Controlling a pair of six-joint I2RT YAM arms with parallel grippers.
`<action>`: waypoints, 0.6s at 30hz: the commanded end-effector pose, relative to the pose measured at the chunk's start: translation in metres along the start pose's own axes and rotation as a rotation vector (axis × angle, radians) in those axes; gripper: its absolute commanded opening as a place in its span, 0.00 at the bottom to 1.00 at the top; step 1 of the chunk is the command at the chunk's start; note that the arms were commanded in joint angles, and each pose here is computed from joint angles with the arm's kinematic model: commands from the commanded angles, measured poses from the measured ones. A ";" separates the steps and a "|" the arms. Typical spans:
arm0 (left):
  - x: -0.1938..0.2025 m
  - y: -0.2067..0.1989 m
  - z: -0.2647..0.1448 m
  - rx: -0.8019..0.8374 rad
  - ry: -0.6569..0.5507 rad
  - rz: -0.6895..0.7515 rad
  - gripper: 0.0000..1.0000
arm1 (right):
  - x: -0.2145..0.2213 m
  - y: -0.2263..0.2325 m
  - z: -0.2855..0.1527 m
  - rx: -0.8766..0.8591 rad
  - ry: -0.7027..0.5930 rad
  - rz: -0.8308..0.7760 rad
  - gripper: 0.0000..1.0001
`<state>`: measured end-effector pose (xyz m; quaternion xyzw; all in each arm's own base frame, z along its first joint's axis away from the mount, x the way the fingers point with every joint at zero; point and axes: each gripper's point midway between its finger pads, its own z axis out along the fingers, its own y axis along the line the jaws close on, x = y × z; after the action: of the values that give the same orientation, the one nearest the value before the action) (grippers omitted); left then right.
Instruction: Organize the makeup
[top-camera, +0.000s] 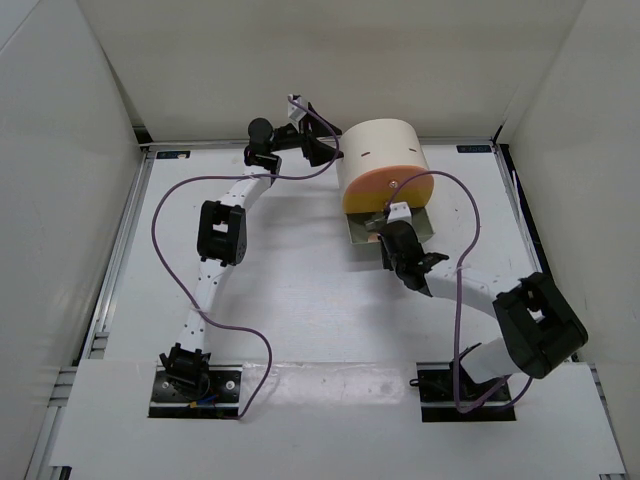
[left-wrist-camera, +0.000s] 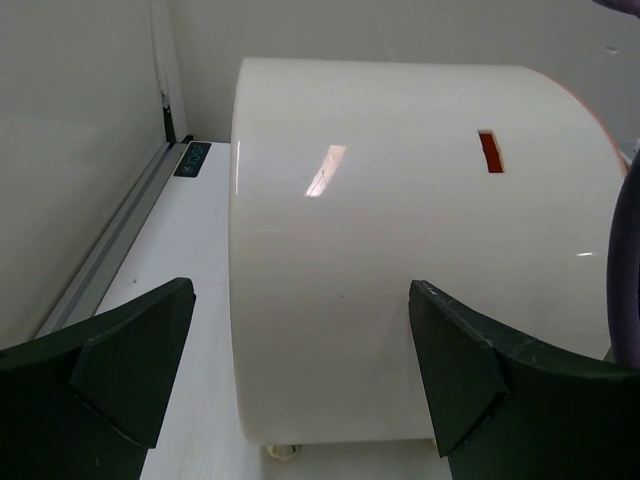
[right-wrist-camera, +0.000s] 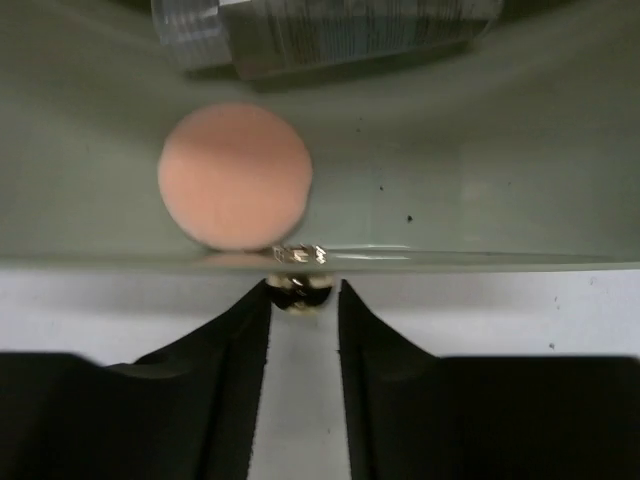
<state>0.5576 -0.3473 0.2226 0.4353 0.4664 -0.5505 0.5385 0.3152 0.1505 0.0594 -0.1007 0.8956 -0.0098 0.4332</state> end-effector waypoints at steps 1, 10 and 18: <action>-0.011 -0.009 0.006 0.024 -0.012 0.033 0.98 | -0.058 -0.012 0.009 0.076 -0.184 0.083 0.33; -0.006 -0.015 0.012 0.042 -0.013 0.015 0.98 | -0.102 -0.017 0.013 0.090 -0.385 0.170 0.25; -0.002 -0.022 0.017 0.060 -0.006 0.001 0.98 | -0.134 -0.012 0.030 0.133 -0.511 0.284 0.28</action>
<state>0.5550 -0.3503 0.2193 0.4279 0.4644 -0.5559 0.5405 0.3762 0.1500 0.0641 -0.0356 0.8479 -0.0319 0.5280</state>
